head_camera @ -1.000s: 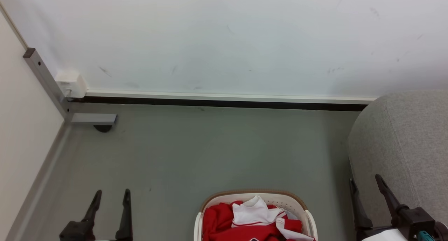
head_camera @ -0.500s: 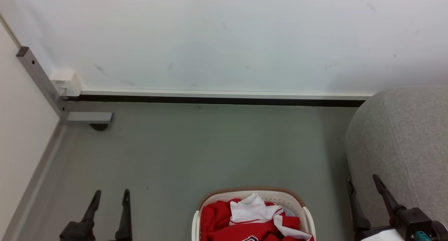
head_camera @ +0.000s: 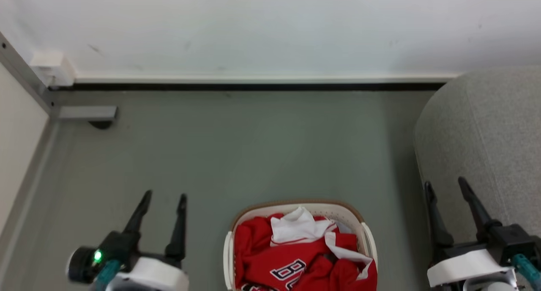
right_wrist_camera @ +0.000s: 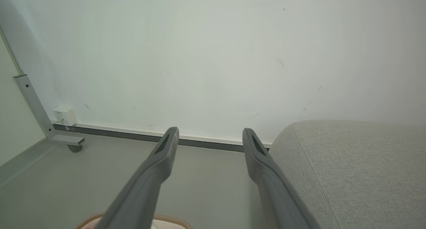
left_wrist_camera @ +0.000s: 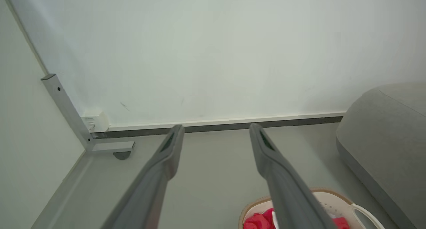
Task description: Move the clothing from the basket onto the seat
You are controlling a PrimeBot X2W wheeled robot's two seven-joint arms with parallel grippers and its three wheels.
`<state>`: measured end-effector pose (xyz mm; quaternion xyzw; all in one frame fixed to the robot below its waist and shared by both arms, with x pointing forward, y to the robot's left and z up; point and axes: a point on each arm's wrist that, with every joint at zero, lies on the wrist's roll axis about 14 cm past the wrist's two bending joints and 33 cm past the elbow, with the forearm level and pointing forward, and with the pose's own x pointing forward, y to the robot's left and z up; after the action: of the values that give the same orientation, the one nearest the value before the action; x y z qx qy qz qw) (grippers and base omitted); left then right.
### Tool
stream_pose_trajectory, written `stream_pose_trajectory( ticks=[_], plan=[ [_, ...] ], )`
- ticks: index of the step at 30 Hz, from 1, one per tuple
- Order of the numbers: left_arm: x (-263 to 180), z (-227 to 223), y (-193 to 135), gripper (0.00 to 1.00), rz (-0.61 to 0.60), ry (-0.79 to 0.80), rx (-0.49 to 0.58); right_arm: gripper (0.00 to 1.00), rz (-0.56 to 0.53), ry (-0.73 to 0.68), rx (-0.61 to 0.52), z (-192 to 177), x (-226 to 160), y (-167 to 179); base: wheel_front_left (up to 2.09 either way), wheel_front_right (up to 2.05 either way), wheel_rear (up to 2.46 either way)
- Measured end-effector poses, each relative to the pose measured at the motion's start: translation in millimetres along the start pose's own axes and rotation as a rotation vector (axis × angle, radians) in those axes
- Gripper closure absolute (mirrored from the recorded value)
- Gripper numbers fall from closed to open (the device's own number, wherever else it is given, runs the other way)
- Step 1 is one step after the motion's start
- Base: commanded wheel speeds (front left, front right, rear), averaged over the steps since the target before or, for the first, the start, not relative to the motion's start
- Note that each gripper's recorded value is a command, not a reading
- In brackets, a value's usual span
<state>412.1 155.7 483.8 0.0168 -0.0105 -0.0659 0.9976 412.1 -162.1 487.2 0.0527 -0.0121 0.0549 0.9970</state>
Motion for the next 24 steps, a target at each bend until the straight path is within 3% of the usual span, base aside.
stream_pose_trajectory(
  ticks=[8, 16, 24],
  plan=[
    [50, -26, -71, 0.00, -0.273, 0.045, 0.033, 0.00, -0.031, 0.015, 0.000, -14, 27, -16, 0.00, 0.00, 0.00],
    [65, -106, -129, 0.00, -0.510, 0.238, 0.108, 0.00, -0.072, 0.030, -0.017, -31, 49, -36, 0.00, 0.00, 0.00],
    [61, -178, -163, 0.00, -0.668, 0.443, 0.201, 0.00, -0.087, 0.051, -0.010, -48, 60, -46, 0.00, 0.00, 0.00]
  ],
)
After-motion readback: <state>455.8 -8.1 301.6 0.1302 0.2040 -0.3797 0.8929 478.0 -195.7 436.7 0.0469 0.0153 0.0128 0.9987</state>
